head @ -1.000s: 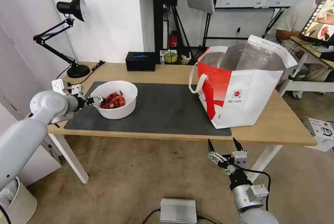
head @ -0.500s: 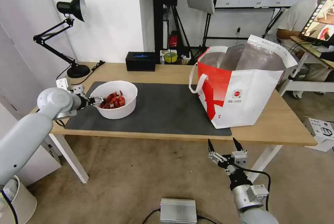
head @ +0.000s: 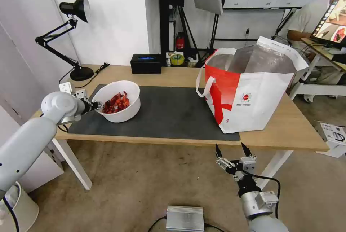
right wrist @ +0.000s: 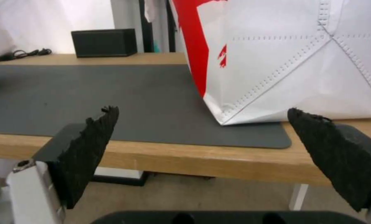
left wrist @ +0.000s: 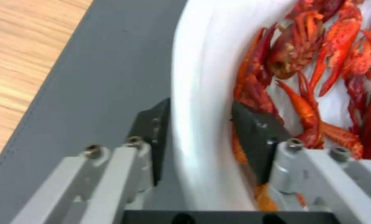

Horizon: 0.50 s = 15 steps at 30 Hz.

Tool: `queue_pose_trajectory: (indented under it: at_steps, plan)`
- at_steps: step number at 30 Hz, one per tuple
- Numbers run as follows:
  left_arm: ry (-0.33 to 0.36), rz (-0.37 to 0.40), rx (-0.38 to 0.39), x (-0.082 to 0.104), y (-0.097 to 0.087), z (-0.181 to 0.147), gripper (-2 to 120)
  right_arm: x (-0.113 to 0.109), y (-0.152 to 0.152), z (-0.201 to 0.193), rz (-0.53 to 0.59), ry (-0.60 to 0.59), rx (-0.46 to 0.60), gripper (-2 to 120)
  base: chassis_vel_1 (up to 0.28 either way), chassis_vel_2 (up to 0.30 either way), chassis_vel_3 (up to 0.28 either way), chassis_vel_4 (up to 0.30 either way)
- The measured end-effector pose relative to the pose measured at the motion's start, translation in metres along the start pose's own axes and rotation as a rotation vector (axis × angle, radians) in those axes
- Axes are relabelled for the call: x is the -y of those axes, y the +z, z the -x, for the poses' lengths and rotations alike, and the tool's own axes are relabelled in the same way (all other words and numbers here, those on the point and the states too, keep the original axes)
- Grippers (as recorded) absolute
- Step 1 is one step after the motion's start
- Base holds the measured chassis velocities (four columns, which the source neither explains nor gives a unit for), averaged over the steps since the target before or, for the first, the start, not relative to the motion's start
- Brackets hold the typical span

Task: Pick up the trash from the table and place it into the takeout bag.

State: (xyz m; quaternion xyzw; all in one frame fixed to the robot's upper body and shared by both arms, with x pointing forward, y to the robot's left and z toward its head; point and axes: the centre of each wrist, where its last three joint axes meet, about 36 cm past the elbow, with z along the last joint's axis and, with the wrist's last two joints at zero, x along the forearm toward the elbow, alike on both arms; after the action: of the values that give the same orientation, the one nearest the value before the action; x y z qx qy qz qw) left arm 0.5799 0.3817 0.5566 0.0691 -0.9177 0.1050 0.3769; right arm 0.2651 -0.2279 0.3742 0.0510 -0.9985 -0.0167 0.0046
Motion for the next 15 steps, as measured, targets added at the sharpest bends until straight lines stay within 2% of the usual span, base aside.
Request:
queue_pose_trajectory:
  at_steps: [2,6,9,15]
  plan:
    - [0.0,0.007,0.004,0.001,0.0,-0.003,25,0.0,0.0,0.0,0.0,0.0,0.0,100,0.0,0.0,0.0,0.0]
    - [-0.005,0.012,0.005,0.002,0.001,-0.004,18,0.0,0.0,0.0,0.0,0.0,0.0,100,0.0,0.0,0.0,0.0]
    - [0.001,0.02,0.013,0.004,0.002,-0.01,3,0.0,0.0,0.0,0.0,0.0,0.0,100,0.0,0.0,0.0,0.0]
    - [0.019,0.02,0.028,0.008,0.0,-0.021,0,0.0,0.0,0.0,0.0,0.0,0.0,100,0.0,0.0,0.0,0.0]
